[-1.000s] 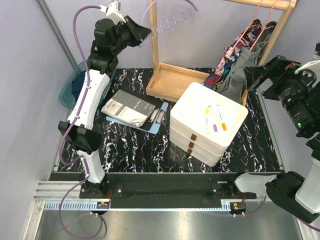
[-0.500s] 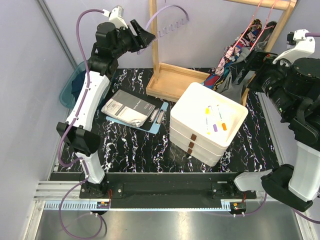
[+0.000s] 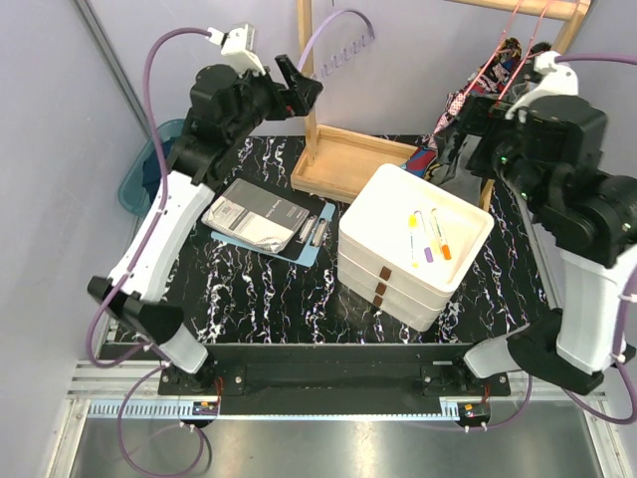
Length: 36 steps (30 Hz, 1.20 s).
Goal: Remove the shorts from the hanger
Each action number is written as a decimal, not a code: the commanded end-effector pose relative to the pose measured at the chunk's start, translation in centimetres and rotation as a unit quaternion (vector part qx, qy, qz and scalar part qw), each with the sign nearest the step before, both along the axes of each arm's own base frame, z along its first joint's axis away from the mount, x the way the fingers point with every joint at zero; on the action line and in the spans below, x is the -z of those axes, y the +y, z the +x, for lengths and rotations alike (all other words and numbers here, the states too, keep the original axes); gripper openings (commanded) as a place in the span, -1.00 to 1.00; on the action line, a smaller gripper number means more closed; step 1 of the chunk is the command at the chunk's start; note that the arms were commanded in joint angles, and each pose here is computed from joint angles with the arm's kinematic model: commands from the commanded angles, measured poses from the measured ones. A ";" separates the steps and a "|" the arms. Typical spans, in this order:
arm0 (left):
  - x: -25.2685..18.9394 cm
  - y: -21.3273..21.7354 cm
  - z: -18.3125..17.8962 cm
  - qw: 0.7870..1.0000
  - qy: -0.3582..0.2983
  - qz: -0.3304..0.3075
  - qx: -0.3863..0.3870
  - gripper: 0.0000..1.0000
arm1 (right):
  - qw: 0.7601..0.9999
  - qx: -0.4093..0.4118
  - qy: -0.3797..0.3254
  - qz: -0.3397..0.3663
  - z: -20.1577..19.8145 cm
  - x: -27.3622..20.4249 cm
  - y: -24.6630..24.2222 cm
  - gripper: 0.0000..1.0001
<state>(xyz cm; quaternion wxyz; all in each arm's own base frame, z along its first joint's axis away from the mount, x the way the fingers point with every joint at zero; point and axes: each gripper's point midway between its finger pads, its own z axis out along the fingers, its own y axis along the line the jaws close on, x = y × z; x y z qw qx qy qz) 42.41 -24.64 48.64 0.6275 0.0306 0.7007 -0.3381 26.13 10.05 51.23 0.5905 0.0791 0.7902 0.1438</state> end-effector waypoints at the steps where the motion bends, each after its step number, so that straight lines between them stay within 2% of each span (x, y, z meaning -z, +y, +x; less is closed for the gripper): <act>1: -3.2 2.8 -3.2 0.998 -0.052 -0.009 -0.041 0.86 | 0.998 -0.005 0.067 -0.002 0.8 3.3 1.4 0.99; 9: -1.8 5.9 -10.5 0.999 -0.040 0.011 -0.020 0.88 | 0.995 0.083 0.046 0.020 6.6 3.0 0.8 0.99; 10: -2.6 6.7 -12.3 0.999 -0.050 0.004 -0.018 0.87 | 0.994 0.099 0.037 0.026 8.1 2.8 0.5 0.99; 15: 0.3 7.6 -16.6 1.000 -0.012 -0.013 0.009 0.87 | 0.990 0.141 0.006 0.031 12.8 1.9 -1.0 1.00; 16: 0.0 8.1 -17.8 1.000 -0.017 -0.023 0.013 0.87 | 0.989 0.143 0.016 0.024 14.4 3.0 -0.8 0.99; 20: 1.5 8.0 -19.7 0.999 0.002 -0.035 0.036 0.85 | 0.986 0.161 -0.003 0.030 17.2 2.5 -2.9 0.93; 21: 1.7 8.1 -19.9 0.999 0.003 -0.034 0.038 0.85 | 0.987 0.158 -0.009 0.026 17.9 2.4 -3.0 0.80; 23: 1.8 8.0 -20.3 0.999 0.002 -0.026 0.046 0.85 | 0.986 0.164 -0.018 0.017 18.9 2.5 -3.6 0.68; 29: 0.4 8.4 -21.1 0.998 -0.010 0.017 0.055 0.85 | 0.982 0.185 -0.038 0.012 20.6 2.2 -4.5 0.63; 36: 1.1 9.0 -21.3 0.997 -0.014 0.058 0.050 0.87 | 0.975 0.215 -0.052 0.008 22.2 2.3 -5.8 0.52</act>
